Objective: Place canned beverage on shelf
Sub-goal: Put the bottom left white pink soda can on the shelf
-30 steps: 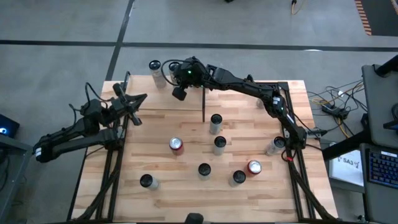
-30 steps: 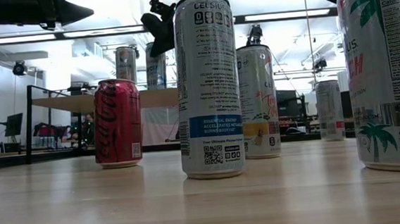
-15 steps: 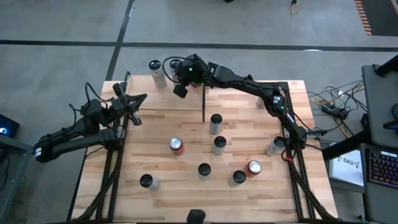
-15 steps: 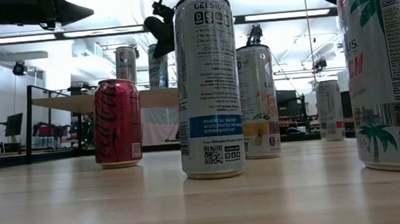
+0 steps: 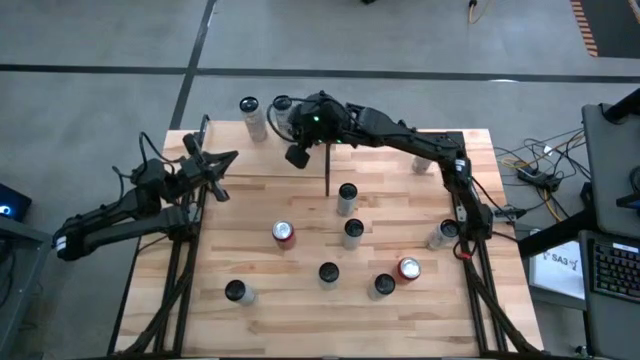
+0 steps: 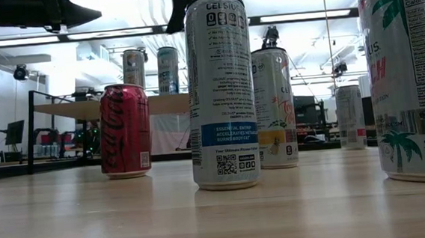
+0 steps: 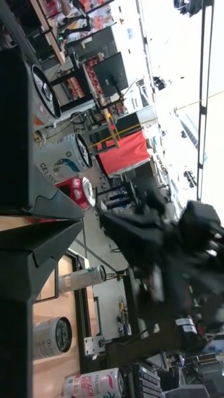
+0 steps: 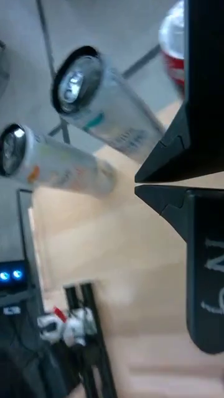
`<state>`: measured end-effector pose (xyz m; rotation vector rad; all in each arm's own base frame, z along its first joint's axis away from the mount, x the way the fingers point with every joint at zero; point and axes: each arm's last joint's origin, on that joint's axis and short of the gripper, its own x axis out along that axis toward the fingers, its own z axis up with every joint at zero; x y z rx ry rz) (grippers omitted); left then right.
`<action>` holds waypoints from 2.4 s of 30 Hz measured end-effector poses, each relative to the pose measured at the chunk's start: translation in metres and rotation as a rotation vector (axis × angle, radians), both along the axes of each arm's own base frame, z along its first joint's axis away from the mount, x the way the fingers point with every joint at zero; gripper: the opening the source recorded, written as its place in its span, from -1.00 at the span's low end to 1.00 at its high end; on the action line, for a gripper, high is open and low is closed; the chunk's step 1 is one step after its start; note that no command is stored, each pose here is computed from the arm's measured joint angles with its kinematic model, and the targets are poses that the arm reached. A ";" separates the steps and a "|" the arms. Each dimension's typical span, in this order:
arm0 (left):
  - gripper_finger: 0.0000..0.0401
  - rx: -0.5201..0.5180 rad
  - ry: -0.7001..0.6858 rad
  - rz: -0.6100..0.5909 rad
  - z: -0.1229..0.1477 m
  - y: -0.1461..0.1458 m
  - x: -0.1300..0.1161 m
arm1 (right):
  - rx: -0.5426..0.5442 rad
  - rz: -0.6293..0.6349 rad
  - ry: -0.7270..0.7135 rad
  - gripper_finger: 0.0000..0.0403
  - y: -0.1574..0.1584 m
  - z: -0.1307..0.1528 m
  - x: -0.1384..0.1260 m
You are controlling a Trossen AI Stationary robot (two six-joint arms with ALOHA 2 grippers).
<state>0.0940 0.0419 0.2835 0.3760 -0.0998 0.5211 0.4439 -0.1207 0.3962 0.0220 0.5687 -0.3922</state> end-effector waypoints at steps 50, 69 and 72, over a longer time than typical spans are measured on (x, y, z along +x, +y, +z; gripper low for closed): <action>-1.00 -0.341 -0.295 -0.430 0.016 -0.014 0.006 | 0.735 -0.407 0.825 -0.96 0.245 -0.062 -0.151; -1.00 -0.295 -0.278 -0.417 0.016 -0.014 0.006 | 0.867 -0.416 0.667 -0.60 0.253 -0.066 -0.145; -1.00 -0.293 -0.276 -0.416 0.016 -0.014 0.006 | 0.903 -0.435 0.699 -0.31 0.256 -0.070 -0.144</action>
